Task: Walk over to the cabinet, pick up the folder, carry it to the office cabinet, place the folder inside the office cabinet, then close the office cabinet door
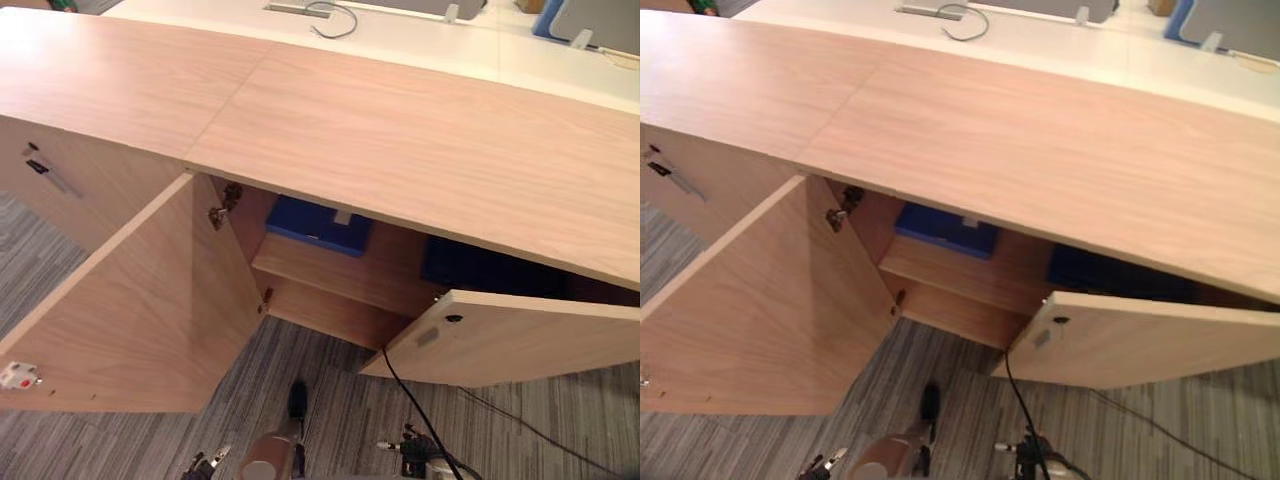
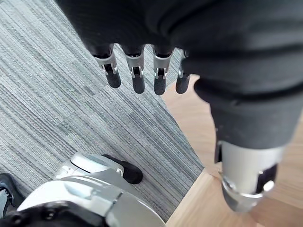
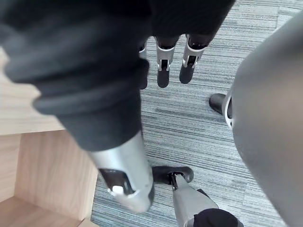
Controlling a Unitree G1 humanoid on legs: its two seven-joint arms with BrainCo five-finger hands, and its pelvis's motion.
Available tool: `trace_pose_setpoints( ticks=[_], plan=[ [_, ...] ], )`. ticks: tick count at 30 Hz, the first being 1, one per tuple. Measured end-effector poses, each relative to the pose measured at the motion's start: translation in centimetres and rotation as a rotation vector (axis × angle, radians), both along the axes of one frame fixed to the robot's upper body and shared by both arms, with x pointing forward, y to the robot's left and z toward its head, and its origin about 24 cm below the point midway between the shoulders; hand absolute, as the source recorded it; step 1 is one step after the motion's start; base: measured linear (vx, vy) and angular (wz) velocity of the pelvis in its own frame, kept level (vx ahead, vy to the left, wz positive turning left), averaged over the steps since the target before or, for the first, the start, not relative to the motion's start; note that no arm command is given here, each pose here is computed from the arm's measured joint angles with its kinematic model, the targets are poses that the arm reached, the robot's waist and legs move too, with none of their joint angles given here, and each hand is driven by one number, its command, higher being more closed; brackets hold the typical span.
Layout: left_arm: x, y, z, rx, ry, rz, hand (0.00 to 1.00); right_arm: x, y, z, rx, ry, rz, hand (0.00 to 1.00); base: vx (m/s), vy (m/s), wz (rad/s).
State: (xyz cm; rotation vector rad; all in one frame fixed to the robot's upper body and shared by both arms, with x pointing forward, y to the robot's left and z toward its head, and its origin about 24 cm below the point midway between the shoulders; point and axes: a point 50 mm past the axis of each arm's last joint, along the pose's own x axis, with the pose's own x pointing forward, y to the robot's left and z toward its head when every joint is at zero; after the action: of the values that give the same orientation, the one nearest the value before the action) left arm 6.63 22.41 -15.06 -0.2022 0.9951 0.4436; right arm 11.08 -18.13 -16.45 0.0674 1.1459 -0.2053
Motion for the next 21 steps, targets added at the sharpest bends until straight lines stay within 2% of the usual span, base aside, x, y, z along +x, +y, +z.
trace_pose_setpoints(
  ticks=[4,8,10,15,21],
  plan=[
    [-0.1,-0.7,-0.1,0.008,0.021,-0.102,0.0,-0.7,-1.7,0.2,-0.041,-0.009,-0.055,0.0,0.12,0.096,0.82],
    [1.5,-0.8,0.1,0.037,-0.012,-0.179,0.0,-0.9,-1.6,0.2,-0.03,-0.028,-0.092,0.0,0.08,0.058,0.99],
    [1.0,-0.5,-0.1,0.045,0.013,-0.183,0.0,-1.4,-1.3,0.0,-0.017,-0.01,-0.099,0.0,0.05,-0.121,1.01],
    [-2.5,0.3,-0.8,0.047,0.118,-0.083,0.0,-2.3,-0.3,-0.4,0.027,0.025,-0.116,0.0,0.0,-0.283,0.36],
    [-3.5,0.3,-1.1,0.026,0.14,0.05,0.0,-3.0,-0.7,-0.6,0.03,0.042,-0.158,0.0,-0.04,-0.317,0.26]
  ],
)
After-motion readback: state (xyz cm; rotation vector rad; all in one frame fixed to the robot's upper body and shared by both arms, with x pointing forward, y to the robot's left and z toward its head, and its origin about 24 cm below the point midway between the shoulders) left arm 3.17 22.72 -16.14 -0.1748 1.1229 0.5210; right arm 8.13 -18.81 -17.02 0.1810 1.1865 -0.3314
